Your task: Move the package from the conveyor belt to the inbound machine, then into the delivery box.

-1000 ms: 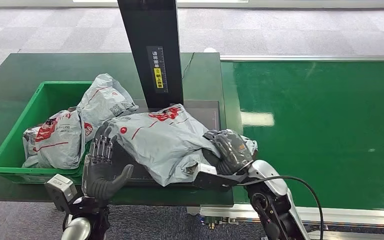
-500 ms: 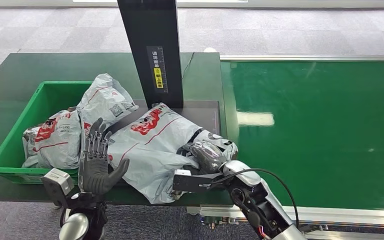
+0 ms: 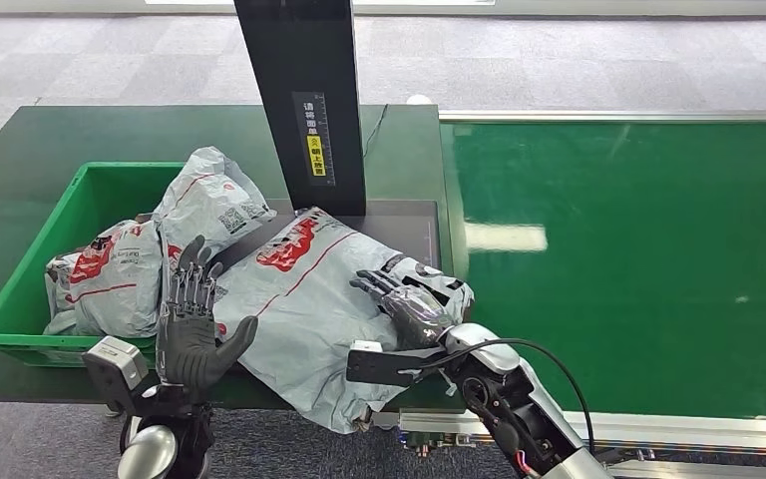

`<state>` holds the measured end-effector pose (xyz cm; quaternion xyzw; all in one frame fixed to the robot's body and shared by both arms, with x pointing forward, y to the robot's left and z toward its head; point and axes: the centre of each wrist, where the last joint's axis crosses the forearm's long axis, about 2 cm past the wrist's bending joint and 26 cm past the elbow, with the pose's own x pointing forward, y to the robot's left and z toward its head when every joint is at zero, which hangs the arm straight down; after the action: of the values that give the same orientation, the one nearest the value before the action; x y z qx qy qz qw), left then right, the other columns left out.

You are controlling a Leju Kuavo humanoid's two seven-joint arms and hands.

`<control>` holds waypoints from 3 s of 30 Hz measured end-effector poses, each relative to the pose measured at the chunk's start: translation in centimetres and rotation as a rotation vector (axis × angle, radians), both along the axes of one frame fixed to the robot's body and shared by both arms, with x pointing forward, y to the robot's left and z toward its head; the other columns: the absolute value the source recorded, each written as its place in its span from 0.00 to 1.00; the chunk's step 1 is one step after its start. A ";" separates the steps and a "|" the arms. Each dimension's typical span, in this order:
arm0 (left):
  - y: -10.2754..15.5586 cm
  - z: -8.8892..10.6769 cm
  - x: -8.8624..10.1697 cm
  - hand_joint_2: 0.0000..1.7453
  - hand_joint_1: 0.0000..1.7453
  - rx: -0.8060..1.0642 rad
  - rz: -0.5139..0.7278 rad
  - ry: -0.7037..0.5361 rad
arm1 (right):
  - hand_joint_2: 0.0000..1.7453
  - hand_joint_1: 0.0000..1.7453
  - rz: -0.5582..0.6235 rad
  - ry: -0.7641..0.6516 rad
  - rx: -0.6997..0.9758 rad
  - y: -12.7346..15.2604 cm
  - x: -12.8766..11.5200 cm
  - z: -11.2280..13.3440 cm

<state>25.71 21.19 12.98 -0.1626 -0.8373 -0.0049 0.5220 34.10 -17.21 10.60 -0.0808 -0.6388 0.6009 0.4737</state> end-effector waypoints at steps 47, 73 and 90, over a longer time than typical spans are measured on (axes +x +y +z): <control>-5.8 -2.7 -0.5 1.00 0.00 1.141 -0.280 -0.058 | 1.00 0.00 -0.494 -0.244 0.891 -7.8 -7.5 3.3; -4.1 -3.5 0.1 1.00 0.98 1.227 0.033 0.203 | 1.00 0.00 -0.514 -0.224 0.901 -8.4 -8.8 3.3; -4.2 -4.1 0.5 1.00 1.00 1.264 -0.086 0.232 | 1.00 0.00 -0.524 -0.214 0.895 -8.4 -8.8 3.2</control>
<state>26.23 16.99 8.83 0.1433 -0.6037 -0.5007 0.6036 25.29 -25.59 13.85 -0.0886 -0.8360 0.1190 0.5283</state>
